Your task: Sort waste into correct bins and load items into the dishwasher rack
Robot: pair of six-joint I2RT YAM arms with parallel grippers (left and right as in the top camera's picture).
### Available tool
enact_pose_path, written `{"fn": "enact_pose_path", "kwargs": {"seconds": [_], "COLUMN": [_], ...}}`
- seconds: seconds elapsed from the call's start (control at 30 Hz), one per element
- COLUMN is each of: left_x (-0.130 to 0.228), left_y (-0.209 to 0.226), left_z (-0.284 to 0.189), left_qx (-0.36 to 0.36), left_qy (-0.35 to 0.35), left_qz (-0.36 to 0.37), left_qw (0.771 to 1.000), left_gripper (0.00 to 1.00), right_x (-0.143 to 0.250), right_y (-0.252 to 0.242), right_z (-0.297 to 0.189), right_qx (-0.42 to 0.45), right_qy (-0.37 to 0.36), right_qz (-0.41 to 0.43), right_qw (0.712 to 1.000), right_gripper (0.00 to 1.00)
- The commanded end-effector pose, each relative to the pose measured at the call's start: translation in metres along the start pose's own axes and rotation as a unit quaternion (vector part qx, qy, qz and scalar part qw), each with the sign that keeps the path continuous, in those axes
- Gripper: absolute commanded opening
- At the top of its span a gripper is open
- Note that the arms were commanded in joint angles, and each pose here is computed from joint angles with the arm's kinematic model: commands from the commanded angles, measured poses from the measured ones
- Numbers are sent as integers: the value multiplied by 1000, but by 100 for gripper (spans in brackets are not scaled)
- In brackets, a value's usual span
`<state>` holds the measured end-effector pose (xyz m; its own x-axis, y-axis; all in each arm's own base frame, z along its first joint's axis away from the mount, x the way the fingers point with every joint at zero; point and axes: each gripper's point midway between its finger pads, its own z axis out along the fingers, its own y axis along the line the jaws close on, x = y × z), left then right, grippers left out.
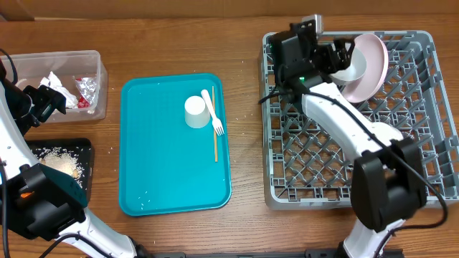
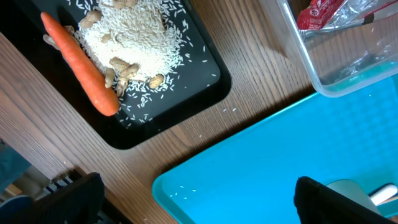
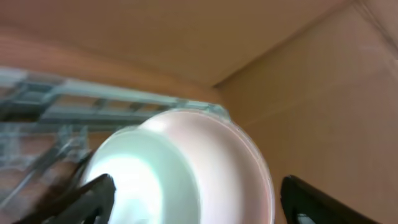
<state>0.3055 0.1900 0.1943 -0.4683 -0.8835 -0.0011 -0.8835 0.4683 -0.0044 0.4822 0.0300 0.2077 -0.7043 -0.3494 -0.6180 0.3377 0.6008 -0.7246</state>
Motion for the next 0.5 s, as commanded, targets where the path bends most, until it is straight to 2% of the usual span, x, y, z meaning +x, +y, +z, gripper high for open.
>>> {"fn": "enact_pose_path", "kwargs": {"seconds": [0.0, 0.1, 0.23, 0.33, 0.4, 0.47], "left_x": [-1, -1, -1, -1, -1, -1], "left_y": [1, 1, 1, 1, 1, 1], "left_z": [-13, -13, -13, -13, -13, -13], "left_qx": [5, 5, 5, 5, 5, 5], "left_qy": [-21, -21, -21, -21, -21, -21], "left_qz": [-10, -10, -10, -10, -10, -10], "left_qw": [1000, 1000, 1000, 1000, 1000, 1000], "left_gripper": [100, 100, 100, 100, 100, 100], "right_x": [-4, 3, -18, -33, -32, -22], "right_y": [36, 56, 55, 35, 21, 14], "right_z": [-17, -25, -41, -43, -33, -22], "right_qx": [-169, -270, -358, -374, -360, -356], "right_qy": [16, 53, 70, 70, 77, 96], "right_qz": [81, 89, 127, 139, 144, 146], "right_qw": [982, 957, 922, 914, 918, 918], "right_gripper": [92, 98, 100, 100, 96, 86]}}
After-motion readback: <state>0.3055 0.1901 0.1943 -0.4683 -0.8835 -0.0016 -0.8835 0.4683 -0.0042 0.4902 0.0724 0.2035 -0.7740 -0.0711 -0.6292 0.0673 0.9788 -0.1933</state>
